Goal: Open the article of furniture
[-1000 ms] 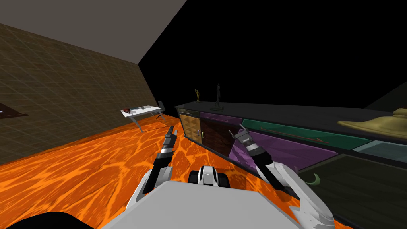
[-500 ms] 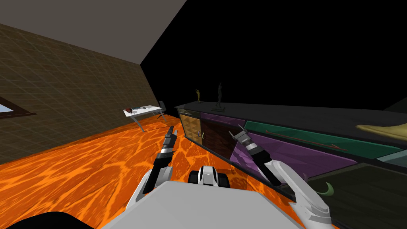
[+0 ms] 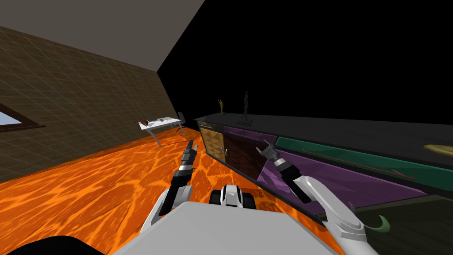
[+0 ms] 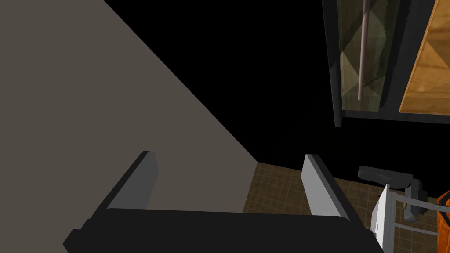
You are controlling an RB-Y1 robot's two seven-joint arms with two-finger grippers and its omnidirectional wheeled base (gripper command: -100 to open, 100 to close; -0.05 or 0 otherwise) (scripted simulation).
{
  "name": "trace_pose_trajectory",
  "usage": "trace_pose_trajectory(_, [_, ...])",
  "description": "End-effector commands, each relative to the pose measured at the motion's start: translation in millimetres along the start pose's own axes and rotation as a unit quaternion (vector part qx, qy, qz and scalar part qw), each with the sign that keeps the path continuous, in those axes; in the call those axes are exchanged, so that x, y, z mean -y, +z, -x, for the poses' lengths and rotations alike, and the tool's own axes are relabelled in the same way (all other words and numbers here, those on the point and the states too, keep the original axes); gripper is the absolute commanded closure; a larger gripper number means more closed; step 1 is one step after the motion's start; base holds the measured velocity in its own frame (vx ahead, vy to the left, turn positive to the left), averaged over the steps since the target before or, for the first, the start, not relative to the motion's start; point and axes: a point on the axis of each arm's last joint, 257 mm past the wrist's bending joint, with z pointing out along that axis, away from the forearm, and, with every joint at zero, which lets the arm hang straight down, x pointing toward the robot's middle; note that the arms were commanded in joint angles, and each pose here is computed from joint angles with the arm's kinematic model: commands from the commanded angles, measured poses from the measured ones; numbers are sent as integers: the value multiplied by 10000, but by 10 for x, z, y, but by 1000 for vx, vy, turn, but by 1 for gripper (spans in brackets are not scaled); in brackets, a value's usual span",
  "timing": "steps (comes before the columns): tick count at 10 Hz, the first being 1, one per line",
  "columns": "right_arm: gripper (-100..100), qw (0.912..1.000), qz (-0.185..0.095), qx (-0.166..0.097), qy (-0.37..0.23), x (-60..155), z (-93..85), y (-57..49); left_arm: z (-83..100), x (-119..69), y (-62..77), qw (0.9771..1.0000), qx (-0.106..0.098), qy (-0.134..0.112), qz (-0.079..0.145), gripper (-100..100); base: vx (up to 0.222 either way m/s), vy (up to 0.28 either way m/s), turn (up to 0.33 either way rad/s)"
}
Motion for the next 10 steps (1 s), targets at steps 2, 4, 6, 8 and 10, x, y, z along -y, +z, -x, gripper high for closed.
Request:
trace_pose_trajectory(2, [-100, 9975, 159, -87, -682, -47, -128, 14, 0, 0, 0, 10000, 0, 0, 0, 0, 35, -3, 17])
trace_pose_trajectory(4, [-100, 9972, 48, -322, -675, 73, -370, 36, 0, 0, 0, 10000, 0, 0, 0, 0, -29, -12, 181])
trace_pose_trajectory(6, [-100, 9955, -62, -547, -771, 211, -598, 59, -1, 1, 1, 10000, 0, -1, -2, 0, -146, -25, 319])
trace_pose_trajectory(8, [-100, 9930, -159, -804, -845, 339, -853, 64, 0, 1, 1, 10000, 0, 0, -1, 0, -152, -38, 279])
trace_pose_trajectory(10, [-100, 9901, -288, -1024, -922, 499, -1065, 70, 0, 0, 1, 10000, 0, 0, -1, 0, -142, -34, 284])
